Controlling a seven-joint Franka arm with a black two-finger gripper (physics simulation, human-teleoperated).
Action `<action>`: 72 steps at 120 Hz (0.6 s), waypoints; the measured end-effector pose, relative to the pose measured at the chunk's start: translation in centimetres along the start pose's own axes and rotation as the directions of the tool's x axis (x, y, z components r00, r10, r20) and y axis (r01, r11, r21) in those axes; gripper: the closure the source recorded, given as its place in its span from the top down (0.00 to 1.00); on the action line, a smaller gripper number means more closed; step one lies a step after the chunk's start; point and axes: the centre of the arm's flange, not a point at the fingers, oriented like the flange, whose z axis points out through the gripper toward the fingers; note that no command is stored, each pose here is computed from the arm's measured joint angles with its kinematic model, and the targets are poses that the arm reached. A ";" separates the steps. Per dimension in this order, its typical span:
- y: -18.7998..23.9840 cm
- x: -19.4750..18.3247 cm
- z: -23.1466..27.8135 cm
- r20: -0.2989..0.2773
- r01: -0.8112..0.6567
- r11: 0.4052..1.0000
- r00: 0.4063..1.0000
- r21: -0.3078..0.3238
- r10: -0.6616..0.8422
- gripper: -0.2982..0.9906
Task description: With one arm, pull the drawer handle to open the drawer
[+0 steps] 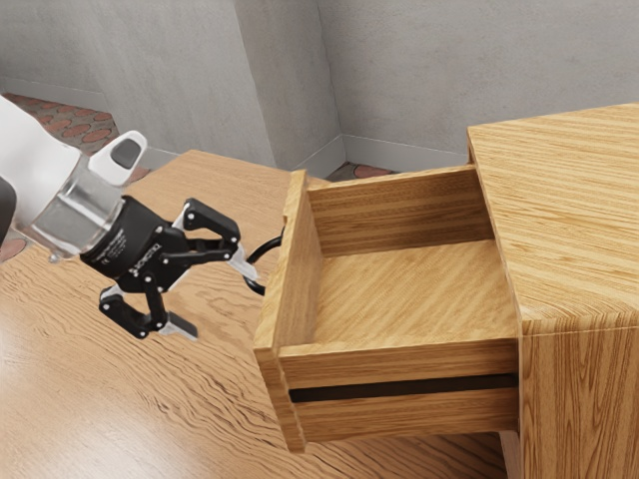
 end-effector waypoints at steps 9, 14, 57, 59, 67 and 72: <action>-0.3 -0.1 -0.5 -0.008 -0.002 1.000 1.000 -0.006 0.002 0.77; -0.5 -0.2 -0.7 -0.011 -0.003 1.000 1.000 -0.008 0.003 0.77; 1.4 -2.9 -10.2 -0.102 -0.138 0.990 0.986 -0.033 0.134 0.77; 2.8 -3.8 -11.8 -0.121 -0.189 0.982 0.975 -0.019 0.185 0.77; 12.1 -5.5 -12.1 -0.155 -0.394 0.909 0.898 0.140 0.413 0.77; 16.4 -5.3 -8.6 -0.133 -0.453 0.854 0.859 0.257 0.495 0.77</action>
